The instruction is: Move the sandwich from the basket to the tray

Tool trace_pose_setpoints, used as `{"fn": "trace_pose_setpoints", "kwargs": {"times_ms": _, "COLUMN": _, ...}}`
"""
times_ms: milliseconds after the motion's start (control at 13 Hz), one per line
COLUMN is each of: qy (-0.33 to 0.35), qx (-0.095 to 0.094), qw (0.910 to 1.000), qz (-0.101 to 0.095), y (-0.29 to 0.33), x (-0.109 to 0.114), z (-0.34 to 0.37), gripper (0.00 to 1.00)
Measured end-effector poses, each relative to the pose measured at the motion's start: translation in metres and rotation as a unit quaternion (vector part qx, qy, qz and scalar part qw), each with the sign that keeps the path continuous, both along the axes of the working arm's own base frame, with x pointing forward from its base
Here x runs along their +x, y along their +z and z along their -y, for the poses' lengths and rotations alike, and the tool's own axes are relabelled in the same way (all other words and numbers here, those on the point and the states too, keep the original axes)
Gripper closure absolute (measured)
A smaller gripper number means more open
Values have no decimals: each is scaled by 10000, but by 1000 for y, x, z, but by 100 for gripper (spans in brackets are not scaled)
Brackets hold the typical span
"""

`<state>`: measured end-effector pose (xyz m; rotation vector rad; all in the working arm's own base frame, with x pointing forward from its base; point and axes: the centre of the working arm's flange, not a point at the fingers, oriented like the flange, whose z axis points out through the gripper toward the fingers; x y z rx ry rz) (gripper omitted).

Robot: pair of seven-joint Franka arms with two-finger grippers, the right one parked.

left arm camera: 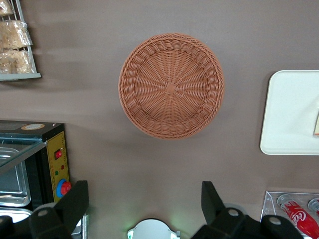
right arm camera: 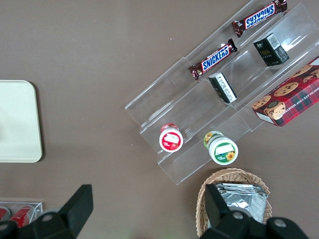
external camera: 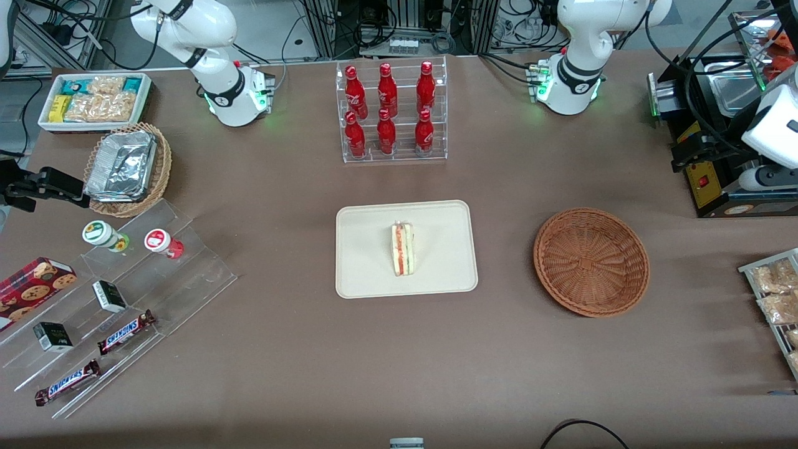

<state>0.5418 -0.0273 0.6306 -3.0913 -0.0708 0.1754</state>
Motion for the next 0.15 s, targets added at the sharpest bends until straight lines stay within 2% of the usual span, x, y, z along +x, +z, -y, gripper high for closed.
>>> {"fn": "trace_pose_setpoints", "kwargs": {"times_ms": 154, "qy": -12, "qx": -10, "qw": 10000, "qz": 5, "y": -3, "x": 3, "z": 1, "gripper": 0}}
